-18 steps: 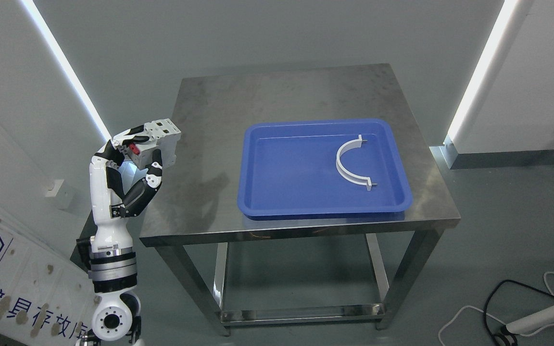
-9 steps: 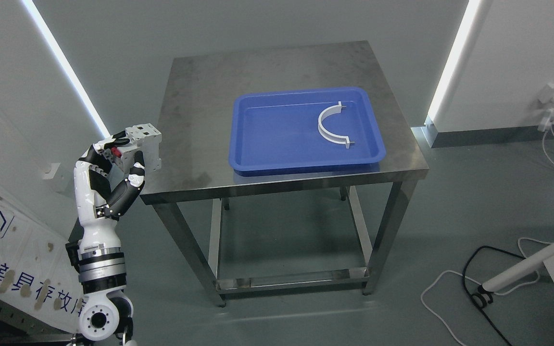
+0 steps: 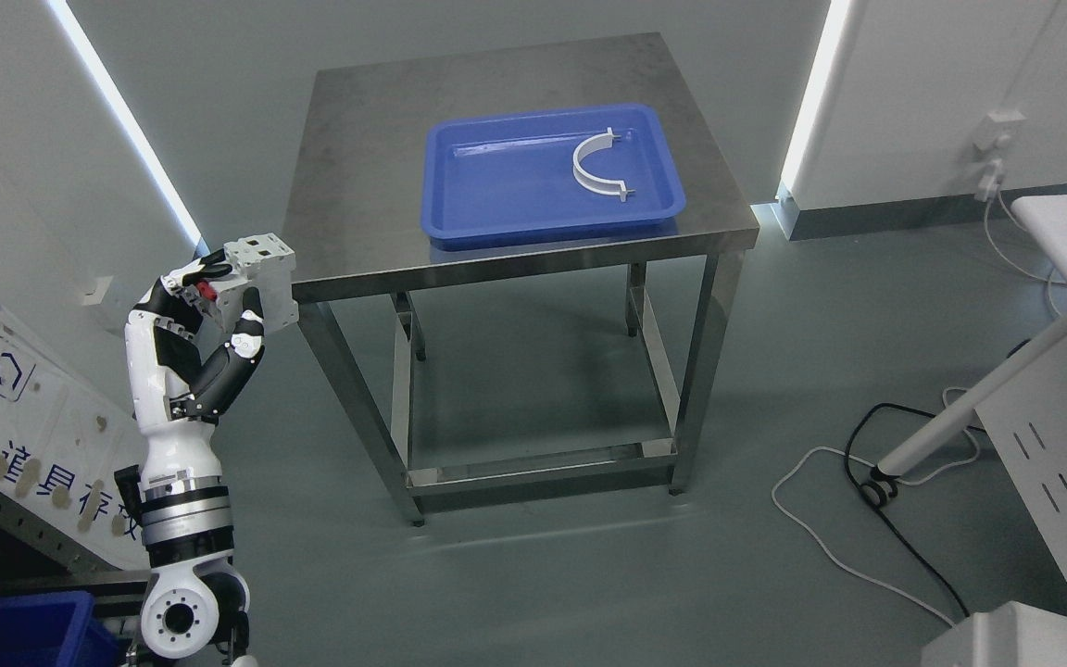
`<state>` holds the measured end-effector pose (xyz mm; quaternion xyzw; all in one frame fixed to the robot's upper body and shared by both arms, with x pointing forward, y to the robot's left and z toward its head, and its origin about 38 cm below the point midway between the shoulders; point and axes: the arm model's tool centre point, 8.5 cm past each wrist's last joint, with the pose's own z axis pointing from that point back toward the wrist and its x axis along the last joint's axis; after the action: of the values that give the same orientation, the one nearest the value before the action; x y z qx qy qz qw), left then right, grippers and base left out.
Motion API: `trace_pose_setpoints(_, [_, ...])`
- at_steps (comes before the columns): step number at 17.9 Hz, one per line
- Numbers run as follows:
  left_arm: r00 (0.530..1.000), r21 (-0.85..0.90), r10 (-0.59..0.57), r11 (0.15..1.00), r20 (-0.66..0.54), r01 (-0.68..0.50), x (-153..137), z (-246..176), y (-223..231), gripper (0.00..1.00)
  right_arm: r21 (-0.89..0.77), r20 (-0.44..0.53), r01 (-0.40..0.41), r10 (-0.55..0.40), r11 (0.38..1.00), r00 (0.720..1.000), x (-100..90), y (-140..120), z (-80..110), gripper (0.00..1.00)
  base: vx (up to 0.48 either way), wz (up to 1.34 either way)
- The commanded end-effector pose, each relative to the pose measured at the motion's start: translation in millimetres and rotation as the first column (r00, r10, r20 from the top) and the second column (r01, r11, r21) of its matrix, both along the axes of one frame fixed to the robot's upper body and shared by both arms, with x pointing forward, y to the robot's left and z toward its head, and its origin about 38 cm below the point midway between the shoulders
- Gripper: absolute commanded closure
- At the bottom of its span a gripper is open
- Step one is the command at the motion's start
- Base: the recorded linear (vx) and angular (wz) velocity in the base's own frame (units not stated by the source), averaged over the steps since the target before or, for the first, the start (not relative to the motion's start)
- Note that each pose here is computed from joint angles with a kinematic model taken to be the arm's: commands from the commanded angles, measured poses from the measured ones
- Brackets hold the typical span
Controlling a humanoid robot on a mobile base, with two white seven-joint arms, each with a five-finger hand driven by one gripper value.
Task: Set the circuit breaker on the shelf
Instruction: 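Hold the breaker raised in the left hand while turning toward the bin shelf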
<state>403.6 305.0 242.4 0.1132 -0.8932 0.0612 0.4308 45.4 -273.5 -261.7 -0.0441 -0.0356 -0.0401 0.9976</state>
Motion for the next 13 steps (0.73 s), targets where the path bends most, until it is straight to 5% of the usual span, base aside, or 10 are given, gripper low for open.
trace_pose_setpoints(1, [1.0, 0.025, 0.018, 1.0, 0.009, -0.019, -3.4, 2.9, 7.2, 0.98, -0.019, 0.027, -0.003, 0.004, 1.0, 1.0, -5.4, -11.5, 0.9, 0.0, -0.336, -0.12])
trace_pose_setpoints(13, [1.0, 0.033, -0.003, 0.999, 0.016, 0.002, -2.9, 2.9, 0.9, 0.98, -0.019, 0.027, -0.002, 0.002, 1.0, 1.0, -5.4, -11.5, 0.9, 0.0, -0.299, 0.01])
